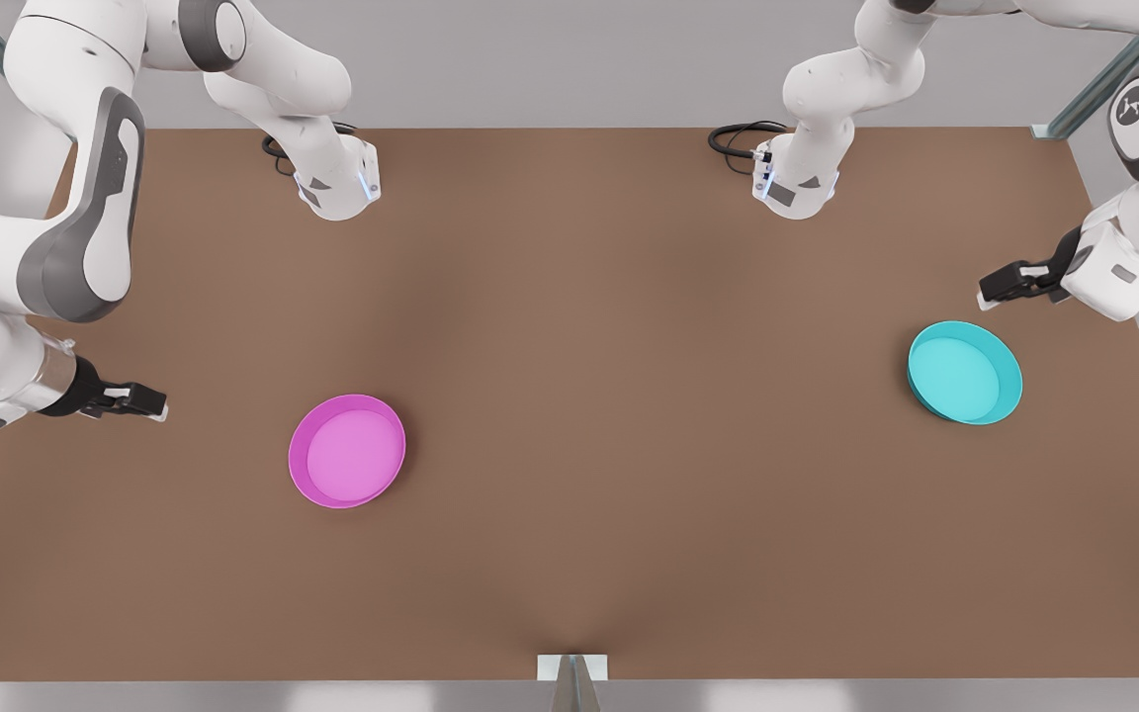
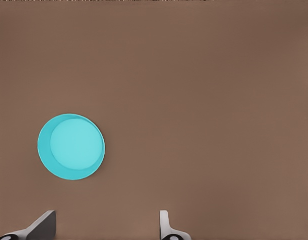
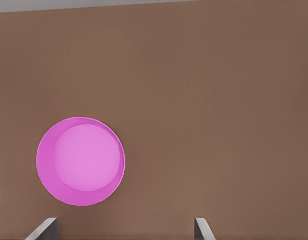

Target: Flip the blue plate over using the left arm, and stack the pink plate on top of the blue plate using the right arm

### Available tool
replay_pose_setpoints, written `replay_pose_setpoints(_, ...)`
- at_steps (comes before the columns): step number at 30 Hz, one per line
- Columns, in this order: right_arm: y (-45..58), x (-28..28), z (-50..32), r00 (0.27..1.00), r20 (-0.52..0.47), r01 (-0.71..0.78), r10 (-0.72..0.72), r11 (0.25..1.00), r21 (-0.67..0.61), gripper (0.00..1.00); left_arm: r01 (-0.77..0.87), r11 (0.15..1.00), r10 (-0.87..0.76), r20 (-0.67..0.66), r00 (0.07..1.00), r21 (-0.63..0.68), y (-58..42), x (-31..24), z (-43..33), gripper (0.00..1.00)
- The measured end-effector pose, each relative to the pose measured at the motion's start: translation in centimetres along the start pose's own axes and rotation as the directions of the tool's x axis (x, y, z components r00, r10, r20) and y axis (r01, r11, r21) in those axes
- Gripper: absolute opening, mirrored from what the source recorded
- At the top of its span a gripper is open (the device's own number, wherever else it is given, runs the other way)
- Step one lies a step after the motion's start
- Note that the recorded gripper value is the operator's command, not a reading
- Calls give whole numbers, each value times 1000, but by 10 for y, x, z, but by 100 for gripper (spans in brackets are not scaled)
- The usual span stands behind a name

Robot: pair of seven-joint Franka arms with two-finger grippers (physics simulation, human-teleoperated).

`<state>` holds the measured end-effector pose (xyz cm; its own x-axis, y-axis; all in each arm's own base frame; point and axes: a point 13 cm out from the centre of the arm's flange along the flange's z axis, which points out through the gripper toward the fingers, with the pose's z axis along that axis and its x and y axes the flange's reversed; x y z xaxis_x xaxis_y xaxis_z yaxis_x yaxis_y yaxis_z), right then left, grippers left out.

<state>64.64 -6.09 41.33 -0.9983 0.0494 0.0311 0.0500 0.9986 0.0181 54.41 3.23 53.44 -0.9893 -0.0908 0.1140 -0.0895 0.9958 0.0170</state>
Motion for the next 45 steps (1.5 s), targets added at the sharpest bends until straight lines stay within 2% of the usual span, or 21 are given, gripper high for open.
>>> replay_pose_setpoints(3,0,1,0,1000,-3,3,-3,1000,-1,100,-7,1000,7,-8,1000,3,1,-4,6,100)
replay_pose_setpoints(4,0,2,3,1000,-10,4,-4,1000,-1,100,6,1000,-5,-53,999,15,13,-15,29,100)
replay_pose_setpoints(8,6,-9,102,989,-149,14,-14,1000,-1,100,233,962,-195,-235,952,143,210,-32,163,100)
replay_pose_setpoints(11,12,-14,140,983,-185,25,-24,1000,2,100,210,952,-149,-258,954,225,265,-24,249,100)
replay_pose_setpoints(14,14,-17,142,984,-176,28,-27,1000,2,100,154,938,-88,-214,973,311,284,-11,331,100)
replay_pose_setpoints(18,15,-20,141,986,-165,29,-28,1000,1,100,80,914,-55,-75,996,397,301,-14,407,100)
replay_pose_setpoints(23,16,-28,129,991,-133,30,-30,1000,3,100,-33,919,10,59,998,392,333,-21,449,100)
replay_pose_setpoints(32,66,-30,89,992,-76,105,-102,994,36,100,-230,902,187,150,971,365,341,-19,492,100)
replay_pose_setpoints(34,65,-25,106,989,-112,96,-92,995,31,100,-265,895,219,163,962,359,341,-19,493,90)
replay_pose_setpoints(35,57,-17,125,986,-151,73,-71,997,13,100,-281,891,235,169,957,356,340,-18,494,81)
replay_pose_setpoints(38,65,68,170,968,-244,37,-51,997,-61,100,-324,880,274,184,944,349,339,-17,495,58)
replay_pose_setpoints(40,32,101,188,968,-251,-29,6,996,-87,100,-349,872,298,192,935,344,337,-18,495,55)
replay_pose_setpoints(42,-3,103,231,963,-262,-88,59,991,-102,100,-372,864,320,200,926,339,336,-19,495,48)
replay_pose_setpoints(44,-24,98,264,965,-252,-107,76,988,-111,100,-394,857,341,207,917,333,334,-20,494,25)
replay_pose_setpoints(45,-28,94,274,969,-237,-102,73,988,-113,100,-404,853,351,211,912,330,334,-21,494,22)
